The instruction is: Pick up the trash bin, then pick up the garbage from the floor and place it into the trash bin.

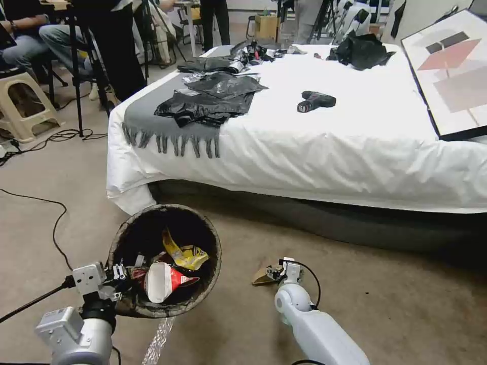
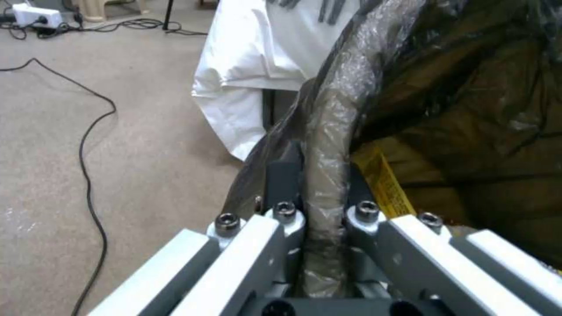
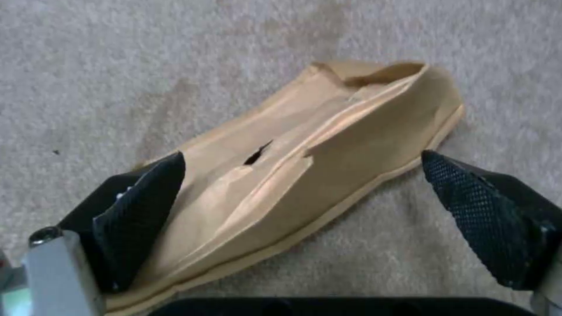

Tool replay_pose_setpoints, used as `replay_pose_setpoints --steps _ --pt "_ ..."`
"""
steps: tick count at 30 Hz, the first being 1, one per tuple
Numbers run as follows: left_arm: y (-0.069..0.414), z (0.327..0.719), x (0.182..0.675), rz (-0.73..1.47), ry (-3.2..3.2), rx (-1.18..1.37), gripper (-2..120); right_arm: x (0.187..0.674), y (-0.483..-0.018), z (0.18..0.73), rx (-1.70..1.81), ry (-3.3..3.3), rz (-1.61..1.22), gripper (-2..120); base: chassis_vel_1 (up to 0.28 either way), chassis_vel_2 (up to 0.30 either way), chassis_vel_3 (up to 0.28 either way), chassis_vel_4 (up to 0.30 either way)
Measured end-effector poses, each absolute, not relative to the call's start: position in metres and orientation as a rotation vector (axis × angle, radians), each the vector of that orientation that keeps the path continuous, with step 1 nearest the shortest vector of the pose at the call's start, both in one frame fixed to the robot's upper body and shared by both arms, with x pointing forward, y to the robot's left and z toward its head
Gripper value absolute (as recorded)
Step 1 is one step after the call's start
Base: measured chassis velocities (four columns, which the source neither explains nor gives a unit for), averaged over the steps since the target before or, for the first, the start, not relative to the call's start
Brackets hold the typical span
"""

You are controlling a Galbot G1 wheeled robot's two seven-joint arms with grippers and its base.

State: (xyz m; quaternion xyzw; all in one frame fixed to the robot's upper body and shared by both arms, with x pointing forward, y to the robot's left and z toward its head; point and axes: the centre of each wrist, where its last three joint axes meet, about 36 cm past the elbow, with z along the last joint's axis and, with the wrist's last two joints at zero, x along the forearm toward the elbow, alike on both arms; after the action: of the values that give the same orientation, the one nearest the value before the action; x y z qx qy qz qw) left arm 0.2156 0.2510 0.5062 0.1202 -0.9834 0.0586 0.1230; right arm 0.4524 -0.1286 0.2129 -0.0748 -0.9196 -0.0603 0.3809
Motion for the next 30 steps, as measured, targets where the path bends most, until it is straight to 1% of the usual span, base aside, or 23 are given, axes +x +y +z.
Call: replay_pose_setpoints --steps 8,11,13,14,15,16,17,18,19,20,22,23,25,26,28,30 --pt "0.2509 0.5061 0.2155 0.17 -2.868 0.348 3 0.4541 -0.1318 0.2057 -0.189 -2.331 -0.178 100 0.0 0.0 0.0 0.0" --pt "0.2509 0.506 0.2154 0.17 -2.868 0.348 3 0.4548 -0.1317 0.2041 -0.19 -2.328 -0.181 97 0.0 0.0 0.0 0.0" --pt "0.2509 0.506 0.2153 0.17 -2.868 0.348 3 0.4555 -0.1314 0.2038 -0.191 -2.328 -0.183 92 0.0 0.0 0.0 0.0" --pt "0.2509 0.506 0.2153 0.17 -2.867 0.348 3 0.4557 -0.1308 0.2038 -0.192 -2.328 -0.185 84 0.0 0.0 0.0 0.0" --pt "0.2509 0.506 0.2153 0.17 -2.867 0.348 3 0.4557 -0.1308 0.2038 -0.192 -2.328 -0.185 84 0.0 0.0 0.0 0.0" --pt "0.2509 0.506 0.2153 0.17 -2.867 0.349 3 0.4557 -0.1307 0.2039 -0.192 -2.328 -0.185 79 0.0 0.0 0.0 0.0" --pt "0.2508 0.506 0.2153 0.17 -2.867 0.349 3 0.4557 -0.1306 0.2041 -0.192 -2.328 -0.185 78 0.0 0.0 0.0 0.0" --pt "0.2508 0.506 0.2153 0.17 -2.867 0.348 3 0.4557 -0.1301 0.205 -0.19 -2.331 -0.186 71 0.0 0.0 0.0 0.0" --pt "0.2509 0.506 0.2153 0.17 -2.867 0.348 3 0.4556 -0.1299 0.2055 -0.189 -2.332 -0.187 68 0.0 0.0 0.0 0.0" --pt "0.2509 0.506 0.2153 0.17 -2.867 0.348 3 0.4556 -0.1299 0.2055 -0.189 -2.332 -0.187 68 0.0 0.0 0.0 0.0" --pt "0.2509 0.506 0.2153 0.17 -2.868 0.348 3 0.4554 -0.1298 0.2063 -0.188 -2.334 -0.187 59 0.0 0.0 0.0 0.0" --pt "0.2509 0.506 0.2154 0.17 -2.868 0.348 3 0.4554 -0.1298 0.2064 -0.189 -2.334 -0.187 52 0.0 0.0 0.0 0.0" --pt "0.2509 0.506 0.2154 0.17 -2.868 0.348 3 0.4555 -0.1298 0.2066 -0.189 -2.335 -0.187 51 0.0 0.0 0.0 0.0" --pt "0.2507 0.506 0.2154 0.171 -2.868 0.348 3 0.4555 -0.1299 0.2071 -0.189 -2.336 -0.187 44 0.0 0.0 0.0 0.0" --pt "0.2507 0.506 0.2154 0.171 -2.868 0.348 3 0.4556 -0.1301 0.2072 -0.189 -2.336 -0.187 42 0.0 0.0 0.0 0.0" --pt "0.2506 0.506 0.2155 0.172 -2.868 0.348 3 0.4554 -0.1313 0.2076 -0.19 -2.338 -0.185 28 0.0 0.0 0.0 0.0"
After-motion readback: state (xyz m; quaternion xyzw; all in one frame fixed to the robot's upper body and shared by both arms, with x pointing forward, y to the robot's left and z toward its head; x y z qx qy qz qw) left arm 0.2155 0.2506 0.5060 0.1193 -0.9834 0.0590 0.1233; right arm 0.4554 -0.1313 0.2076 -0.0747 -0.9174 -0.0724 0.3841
